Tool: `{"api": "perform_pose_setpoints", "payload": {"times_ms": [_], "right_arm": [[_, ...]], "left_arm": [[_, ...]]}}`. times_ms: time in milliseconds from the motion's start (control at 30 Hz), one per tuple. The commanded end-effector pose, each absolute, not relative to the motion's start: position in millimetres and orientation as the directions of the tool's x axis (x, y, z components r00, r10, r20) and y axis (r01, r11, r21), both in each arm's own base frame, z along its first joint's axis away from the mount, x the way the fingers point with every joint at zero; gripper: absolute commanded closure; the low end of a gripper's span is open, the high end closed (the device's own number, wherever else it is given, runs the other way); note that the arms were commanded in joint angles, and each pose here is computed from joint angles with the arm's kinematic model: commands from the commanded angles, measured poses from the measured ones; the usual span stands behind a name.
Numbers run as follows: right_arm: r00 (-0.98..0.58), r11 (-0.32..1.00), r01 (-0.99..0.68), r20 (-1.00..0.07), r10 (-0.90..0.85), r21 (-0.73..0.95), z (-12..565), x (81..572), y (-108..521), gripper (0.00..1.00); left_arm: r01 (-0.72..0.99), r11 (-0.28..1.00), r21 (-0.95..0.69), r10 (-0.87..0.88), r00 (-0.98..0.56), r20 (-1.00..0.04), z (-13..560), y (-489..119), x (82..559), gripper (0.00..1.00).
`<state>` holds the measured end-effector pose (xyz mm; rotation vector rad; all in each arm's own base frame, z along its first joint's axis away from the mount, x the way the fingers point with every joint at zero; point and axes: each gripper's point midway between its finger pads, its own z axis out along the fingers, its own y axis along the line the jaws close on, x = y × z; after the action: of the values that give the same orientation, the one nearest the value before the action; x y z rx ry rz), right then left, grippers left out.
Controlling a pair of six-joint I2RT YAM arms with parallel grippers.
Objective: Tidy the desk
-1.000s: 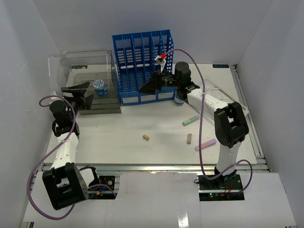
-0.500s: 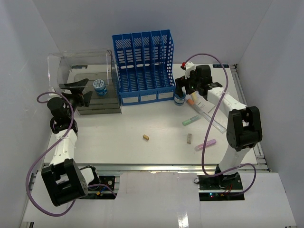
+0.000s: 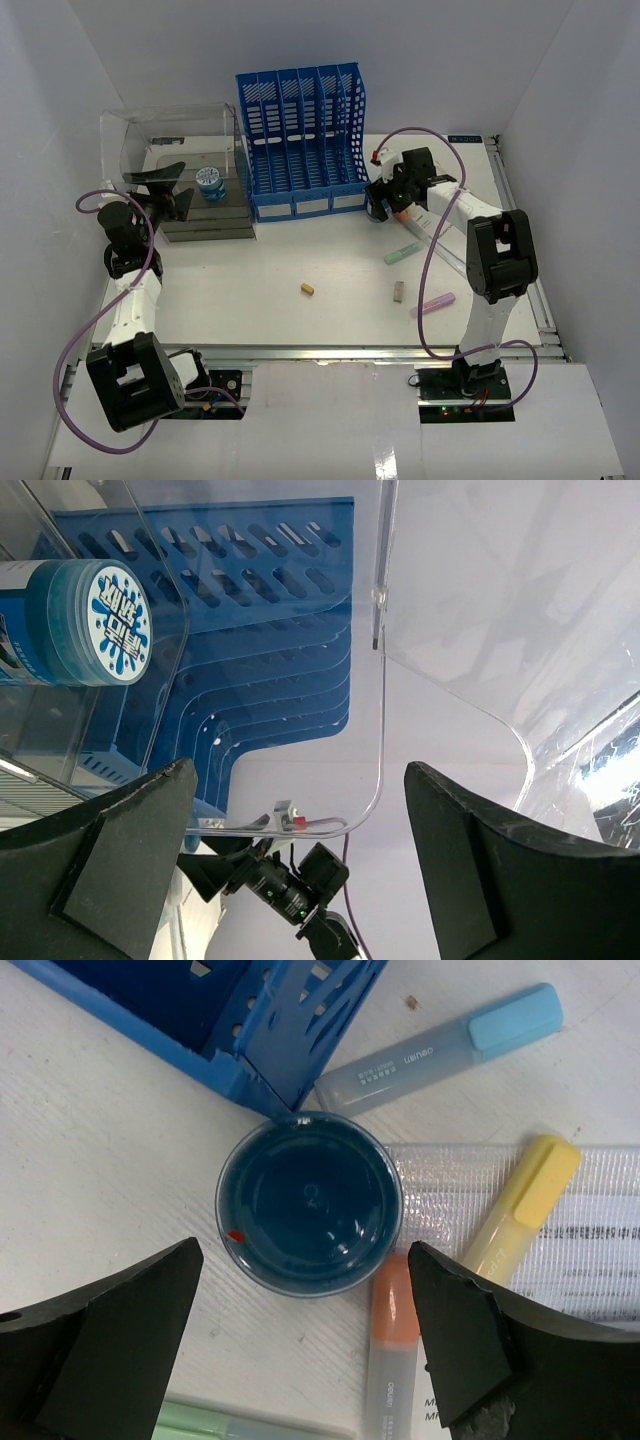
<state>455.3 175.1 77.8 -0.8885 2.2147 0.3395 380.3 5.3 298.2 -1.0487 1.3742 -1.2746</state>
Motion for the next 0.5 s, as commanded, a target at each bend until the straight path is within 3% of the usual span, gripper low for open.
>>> {"api": "perform_pose_setpoints", "payload": {"times_ms": [0,167,333,467], "right_arm": [[-0.455,0.691,-0.722,-0.736,-0.501,-0.024,84.0,467.3,187.7,0.08],[-0.429,0.688,-0.724,-0.752,-0.500,-0.045,82.2,475.6,189.6,0.00],[-0.387,0.680,-0.729,-0.777,-0.496,-0.071,88.6,480.1,191.9,0.12],[-0.360,0.670,-0.737,-0.789,-0.497,-0.086,91.7,483.7,198.0,0.30]], "left_arm": [[0.092,0.125,-0.988,-0.975,-0.175,-0.140,325.6,5.4,379.2,0.04],[0.097,0.128,-0.987,-0.974,-0.175,-0.144,328.5,5.1,378.9,0.04],[0.101,0.133,-0.986,-0.973,-0.176,-0.150,331.7,5.3,379.9,0.04],[0.104,0.135,-0.985,-0.973,-0.176,-0.152,333.0,5.3,380.0,0.04]]}}
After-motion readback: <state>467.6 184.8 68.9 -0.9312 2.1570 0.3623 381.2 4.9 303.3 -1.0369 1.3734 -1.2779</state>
